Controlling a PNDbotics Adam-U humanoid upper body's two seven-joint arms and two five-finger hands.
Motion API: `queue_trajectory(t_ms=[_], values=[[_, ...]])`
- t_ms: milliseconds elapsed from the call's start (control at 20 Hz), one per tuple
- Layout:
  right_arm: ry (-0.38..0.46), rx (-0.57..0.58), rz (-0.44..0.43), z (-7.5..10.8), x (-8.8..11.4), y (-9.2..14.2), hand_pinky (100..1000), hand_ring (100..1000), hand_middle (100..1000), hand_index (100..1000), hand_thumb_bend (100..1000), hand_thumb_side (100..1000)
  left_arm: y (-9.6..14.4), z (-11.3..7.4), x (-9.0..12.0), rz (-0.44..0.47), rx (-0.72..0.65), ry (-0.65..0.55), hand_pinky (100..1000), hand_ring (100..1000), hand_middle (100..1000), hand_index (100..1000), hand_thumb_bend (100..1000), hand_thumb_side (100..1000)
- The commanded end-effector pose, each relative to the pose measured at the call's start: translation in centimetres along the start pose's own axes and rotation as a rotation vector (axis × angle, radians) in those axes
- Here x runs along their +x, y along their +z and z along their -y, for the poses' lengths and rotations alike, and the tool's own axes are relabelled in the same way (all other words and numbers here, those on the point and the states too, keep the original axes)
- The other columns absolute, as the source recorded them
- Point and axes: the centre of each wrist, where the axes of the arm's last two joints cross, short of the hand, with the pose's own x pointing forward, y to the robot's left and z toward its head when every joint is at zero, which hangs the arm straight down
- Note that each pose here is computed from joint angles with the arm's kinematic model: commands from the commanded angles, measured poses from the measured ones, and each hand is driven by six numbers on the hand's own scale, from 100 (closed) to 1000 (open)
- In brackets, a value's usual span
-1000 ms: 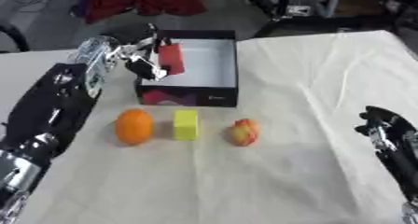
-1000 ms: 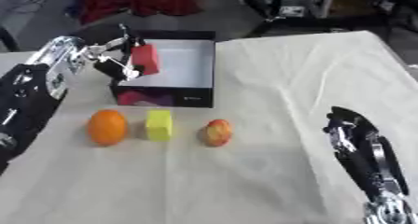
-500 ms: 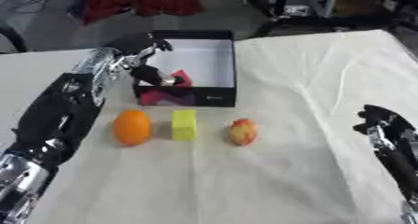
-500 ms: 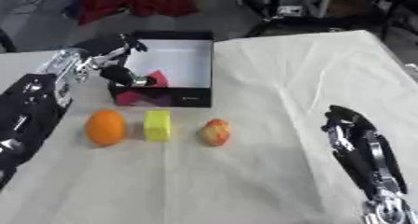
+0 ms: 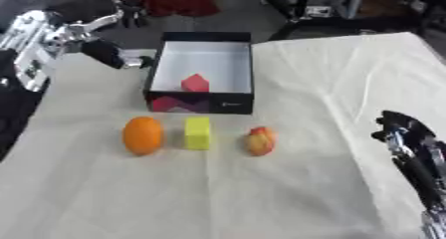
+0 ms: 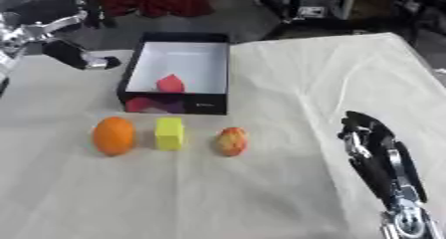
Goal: Pick up objects on the table and place them in the box.
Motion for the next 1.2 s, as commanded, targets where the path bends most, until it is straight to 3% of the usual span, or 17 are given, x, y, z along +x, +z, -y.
queue_trajectory(t_ms=[50,300,600,1000,1200], values=[[0.035,-0.004,0.011,0.8,0.2,-0.2,746,651,704,806,100,685,3.8,-2.8,0.7,0.058,-0.077,-0.068,765,672,697,807,482,617],[0.041,-0.003,0.015,0.9,0.2,-0.3,746,651,704,806,100,682,5.7,-0.7,2.3,0.110,-0.287,-0.028,756,664,690,798,470,590],[0.040,-0.002,0.018,0.8,0.3,-0.3,746,651,703,805,100,682,4.5,3.0,2.3,0.104,-0.439,0.013,750,668,700,801,449,543],[0.035,-0.002,0.019,0.7,0.3,-0.3,746,651,703,805,100,680,2.2,8.1,1.6,0.002,-0.396,-0.025,745,672,707,806,478,553],[0.034,-0.003,0.018,0.7,0.3,-0.3,746,651,703,804,100,681,1.5,9.3,1.9,0.004,-0.350,-0.031,744,667,705,806,481,557]])
